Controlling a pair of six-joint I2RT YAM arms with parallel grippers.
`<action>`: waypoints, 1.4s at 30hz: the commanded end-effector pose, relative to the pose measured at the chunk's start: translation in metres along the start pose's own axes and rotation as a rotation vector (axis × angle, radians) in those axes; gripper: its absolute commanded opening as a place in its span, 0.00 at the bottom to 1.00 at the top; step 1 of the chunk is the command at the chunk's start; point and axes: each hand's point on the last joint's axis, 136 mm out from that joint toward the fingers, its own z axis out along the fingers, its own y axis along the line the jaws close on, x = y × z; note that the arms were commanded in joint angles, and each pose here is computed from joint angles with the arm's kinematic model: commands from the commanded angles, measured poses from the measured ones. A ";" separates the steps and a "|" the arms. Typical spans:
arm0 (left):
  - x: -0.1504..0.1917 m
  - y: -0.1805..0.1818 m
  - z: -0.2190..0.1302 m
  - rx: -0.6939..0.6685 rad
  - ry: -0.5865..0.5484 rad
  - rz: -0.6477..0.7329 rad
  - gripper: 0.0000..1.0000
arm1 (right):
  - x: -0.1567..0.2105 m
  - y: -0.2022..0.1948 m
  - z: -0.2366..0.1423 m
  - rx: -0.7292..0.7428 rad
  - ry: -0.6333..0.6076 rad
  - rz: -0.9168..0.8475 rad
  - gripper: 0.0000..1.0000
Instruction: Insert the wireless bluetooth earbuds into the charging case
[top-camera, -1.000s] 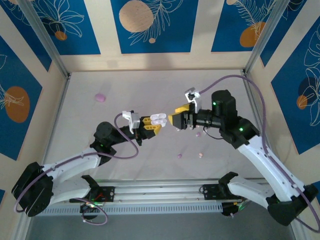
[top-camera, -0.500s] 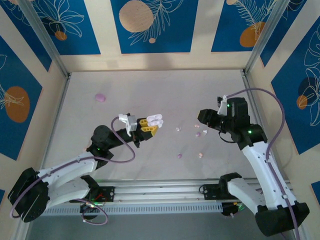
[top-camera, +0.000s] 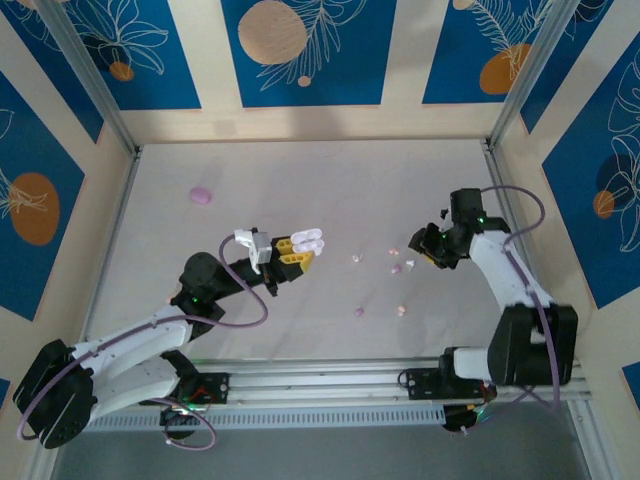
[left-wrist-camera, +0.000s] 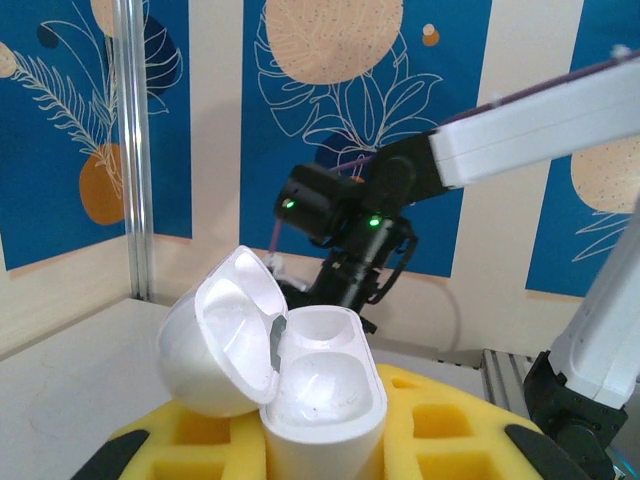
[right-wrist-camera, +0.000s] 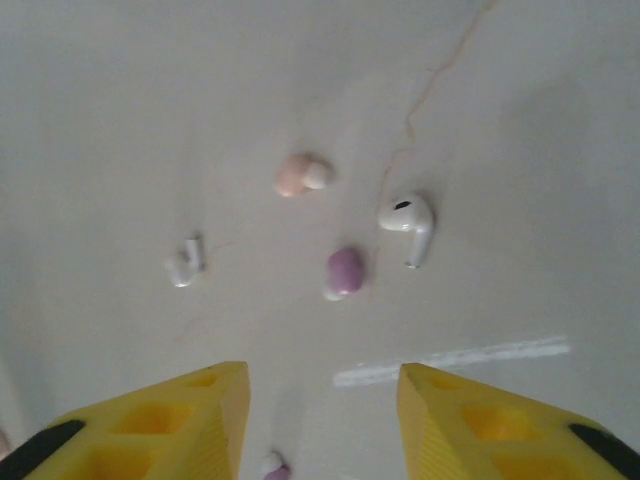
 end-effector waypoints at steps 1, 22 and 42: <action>-0.001 -0.003 -0.002 0.004 -0.013 -0.004 0.15 | -0.005 -0.010 0.004 0.105 0.049 -0.053 0.39; 0.014 0.000 0.002 0.000 0.010 -0.020 0.15 | -0.015 -0.016 0.064 0.325 0.210 -0.223 0.41; 0.013 0.001 0.002 -0.004 0.012 -0.023 0.16 | -0.010 -0.022 0.082 0.337 0.279 -0.257 0.41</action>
